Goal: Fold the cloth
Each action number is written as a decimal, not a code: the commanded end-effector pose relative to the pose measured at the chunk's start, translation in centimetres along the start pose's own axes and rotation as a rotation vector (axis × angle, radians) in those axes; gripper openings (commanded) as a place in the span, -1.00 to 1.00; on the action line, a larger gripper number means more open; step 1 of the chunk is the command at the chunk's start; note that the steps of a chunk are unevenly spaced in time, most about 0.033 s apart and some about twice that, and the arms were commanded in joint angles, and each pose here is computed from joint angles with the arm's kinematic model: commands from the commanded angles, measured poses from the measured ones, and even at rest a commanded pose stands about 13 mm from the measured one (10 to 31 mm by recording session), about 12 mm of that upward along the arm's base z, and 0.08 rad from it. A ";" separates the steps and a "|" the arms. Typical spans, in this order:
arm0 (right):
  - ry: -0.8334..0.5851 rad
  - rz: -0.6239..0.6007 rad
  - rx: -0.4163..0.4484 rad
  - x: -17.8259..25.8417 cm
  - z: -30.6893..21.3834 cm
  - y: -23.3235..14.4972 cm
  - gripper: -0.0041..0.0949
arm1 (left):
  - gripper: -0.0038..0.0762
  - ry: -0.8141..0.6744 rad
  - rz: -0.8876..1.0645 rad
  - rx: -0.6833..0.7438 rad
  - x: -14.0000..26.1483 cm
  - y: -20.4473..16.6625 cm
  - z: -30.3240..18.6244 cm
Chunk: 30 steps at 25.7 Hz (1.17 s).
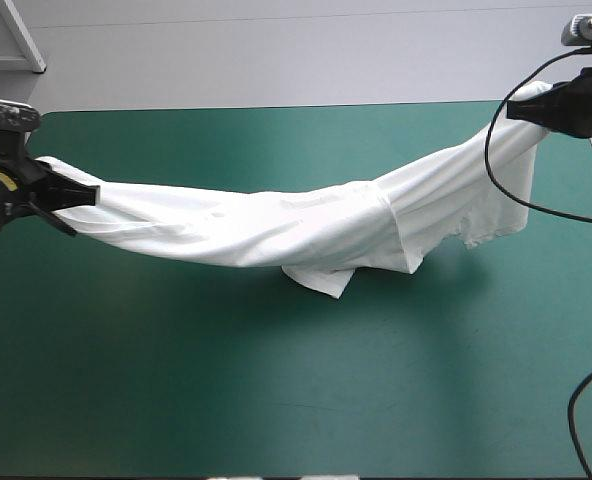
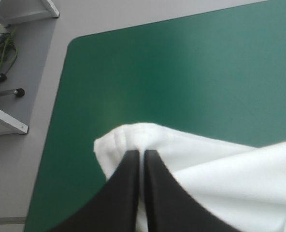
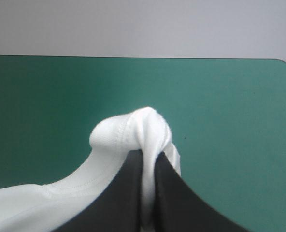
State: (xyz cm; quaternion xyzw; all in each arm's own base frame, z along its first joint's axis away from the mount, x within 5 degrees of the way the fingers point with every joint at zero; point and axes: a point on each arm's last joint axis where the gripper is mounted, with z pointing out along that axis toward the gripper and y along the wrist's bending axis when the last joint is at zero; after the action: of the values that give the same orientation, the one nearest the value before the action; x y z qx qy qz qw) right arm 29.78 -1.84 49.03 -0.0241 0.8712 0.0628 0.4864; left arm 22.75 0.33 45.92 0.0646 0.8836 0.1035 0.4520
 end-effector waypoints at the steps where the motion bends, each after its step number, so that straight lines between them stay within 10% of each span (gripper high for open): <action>1: -0.135 -0.006 0.021 -0.1 3.6 -1.3 -0.95 | -0.85 -0.108 -0.042 0.018 -0.2 -1.2 4.8; 13: -0.223 -0.020 0.033 3.4 21.8 -3.7 -0.93 | -0.85 -0.282 -0.059 0.097 -0.6 -4.7 20.0; 16: -0.218 -0.029 0.021 3.7 23.0 -2.9 -0.45 | -0.59 -0.310 -0.058 0.109 -0.3 -5.3 22.0; 22: -0.274 -0.035 0.039 2.1 21.0 -2.8 0.66 | 0.56 -0.331 -0.039 0.110 -0.1 -5.6 22.8; 30: -0.147 -0.095 -0.010 0.2 11.6 -0.7 0.46 | 0.61 -0.141 0.002 0.070 -1.3 -4.3 17.1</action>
State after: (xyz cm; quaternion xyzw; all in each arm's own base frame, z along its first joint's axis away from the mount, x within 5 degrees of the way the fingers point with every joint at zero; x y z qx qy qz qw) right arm 43.51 -0.95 36.93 -0.0571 0.8491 0.0575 0.5219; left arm 40.07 -1.67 29.91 0.0924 0.8741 0.0622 0.4728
